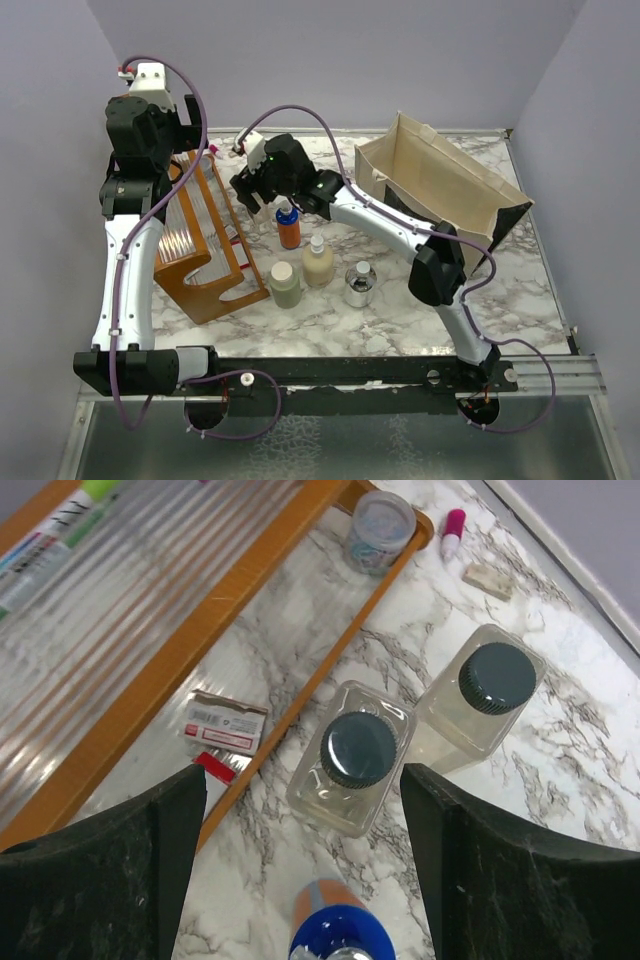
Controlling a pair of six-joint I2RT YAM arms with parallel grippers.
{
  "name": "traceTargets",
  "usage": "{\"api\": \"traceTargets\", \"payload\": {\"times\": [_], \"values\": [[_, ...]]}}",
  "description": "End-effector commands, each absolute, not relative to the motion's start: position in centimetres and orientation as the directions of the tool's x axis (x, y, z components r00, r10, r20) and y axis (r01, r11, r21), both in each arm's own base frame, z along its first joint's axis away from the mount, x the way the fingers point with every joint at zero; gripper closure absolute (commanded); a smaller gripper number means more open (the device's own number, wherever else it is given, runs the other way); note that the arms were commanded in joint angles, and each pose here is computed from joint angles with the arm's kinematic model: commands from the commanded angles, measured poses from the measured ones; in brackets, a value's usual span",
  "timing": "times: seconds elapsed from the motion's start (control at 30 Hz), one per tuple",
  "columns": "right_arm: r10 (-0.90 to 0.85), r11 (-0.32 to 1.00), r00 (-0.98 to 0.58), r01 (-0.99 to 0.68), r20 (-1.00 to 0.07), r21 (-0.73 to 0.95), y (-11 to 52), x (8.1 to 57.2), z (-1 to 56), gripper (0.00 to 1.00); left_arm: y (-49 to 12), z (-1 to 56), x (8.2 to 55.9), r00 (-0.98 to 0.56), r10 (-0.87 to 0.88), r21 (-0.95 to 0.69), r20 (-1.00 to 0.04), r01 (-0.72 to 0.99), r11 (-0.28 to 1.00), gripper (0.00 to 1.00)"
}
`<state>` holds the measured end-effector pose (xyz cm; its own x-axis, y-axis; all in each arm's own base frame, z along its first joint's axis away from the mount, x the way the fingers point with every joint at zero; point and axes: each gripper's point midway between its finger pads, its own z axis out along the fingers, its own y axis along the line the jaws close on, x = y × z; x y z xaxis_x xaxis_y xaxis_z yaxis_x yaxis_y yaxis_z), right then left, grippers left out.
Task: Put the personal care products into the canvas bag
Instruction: Pick up the care product from the center of the board.
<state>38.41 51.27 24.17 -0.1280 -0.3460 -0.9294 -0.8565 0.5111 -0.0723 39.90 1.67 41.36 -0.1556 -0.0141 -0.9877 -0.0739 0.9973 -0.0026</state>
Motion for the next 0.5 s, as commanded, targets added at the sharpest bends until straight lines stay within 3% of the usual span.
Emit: {"api": "traceTargets", "payload": {"times": [0.0,0.3,0.47], "values": [[-0.309,0.599,-0.133,-0.796,-0.942,-0.085,52.0,40.3,24.5,0.21,1.6,44.1,39.3,-0.090,0.000,0.005,-0.996,-0.055,0.998,0.01],[-0.364,0.614,-0.153,-0.781,-0.919,-0.114,52.8,41.6,20.0,0.22,1.1,44.0,38.9,-0.099,0.018,0.021,-0.995,-0.024,0.999,0.01],[-0.384,0.617,-0.165,-0.778,-0.909,-0.119,53.0,42.0,18.3,0.28,0.9,44.0,38.9,-0.102,0.018,0.020,-0.995,-0.013,1.000,0.01]]}}
